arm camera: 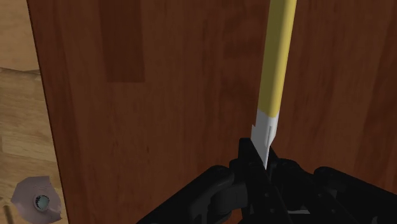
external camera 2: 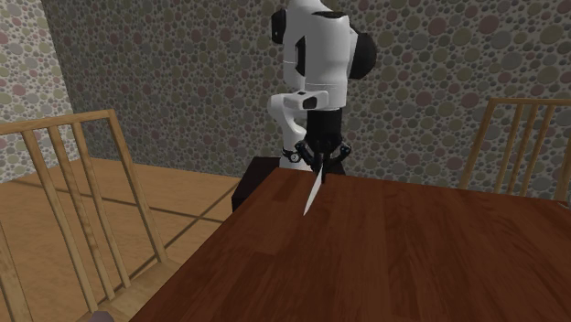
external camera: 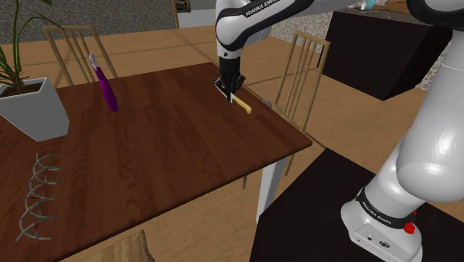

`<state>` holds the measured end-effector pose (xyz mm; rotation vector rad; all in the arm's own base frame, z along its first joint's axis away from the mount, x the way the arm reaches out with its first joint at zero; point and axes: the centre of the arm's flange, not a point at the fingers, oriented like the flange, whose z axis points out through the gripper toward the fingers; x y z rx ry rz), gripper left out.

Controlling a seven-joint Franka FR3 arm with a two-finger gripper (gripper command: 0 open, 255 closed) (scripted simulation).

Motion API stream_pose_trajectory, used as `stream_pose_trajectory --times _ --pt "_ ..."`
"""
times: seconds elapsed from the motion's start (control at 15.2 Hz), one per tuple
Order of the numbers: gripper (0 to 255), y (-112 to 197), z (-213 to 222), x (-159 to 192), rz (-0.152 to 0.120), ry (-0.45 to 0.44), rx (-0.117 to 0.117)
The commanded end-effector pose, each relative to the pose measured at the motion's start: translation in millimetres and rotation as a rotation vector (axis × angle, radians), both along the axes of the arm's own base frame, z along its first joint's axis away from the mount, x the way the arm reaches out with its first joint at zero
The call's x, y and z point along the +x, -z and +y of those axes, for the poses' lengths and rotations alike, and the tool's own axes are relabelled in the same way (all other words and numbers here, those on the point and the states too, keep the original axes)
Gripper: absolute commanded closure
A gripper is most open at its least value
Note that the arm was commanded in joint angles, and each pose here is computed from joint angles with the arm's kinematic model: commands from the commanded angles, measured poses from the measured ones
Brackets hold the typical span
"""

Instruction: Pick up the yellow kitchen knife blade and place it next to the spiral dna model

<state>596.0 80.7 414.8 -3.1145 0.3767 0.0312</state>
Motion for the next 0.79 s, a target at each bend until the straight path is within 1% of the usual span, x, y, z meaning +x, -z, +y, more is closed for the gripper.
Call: stream_pose_trajectory --times 0.0,0.4,0.73 --pt "255 -11.9 0.4 1.0 0.0 0.0 0.0" --pt "255 -43.5 0.4 1.0 0.0 0.0 0.0" --pt "255 -43.6 66.1 -5.3 0.0 0.0 0.0"
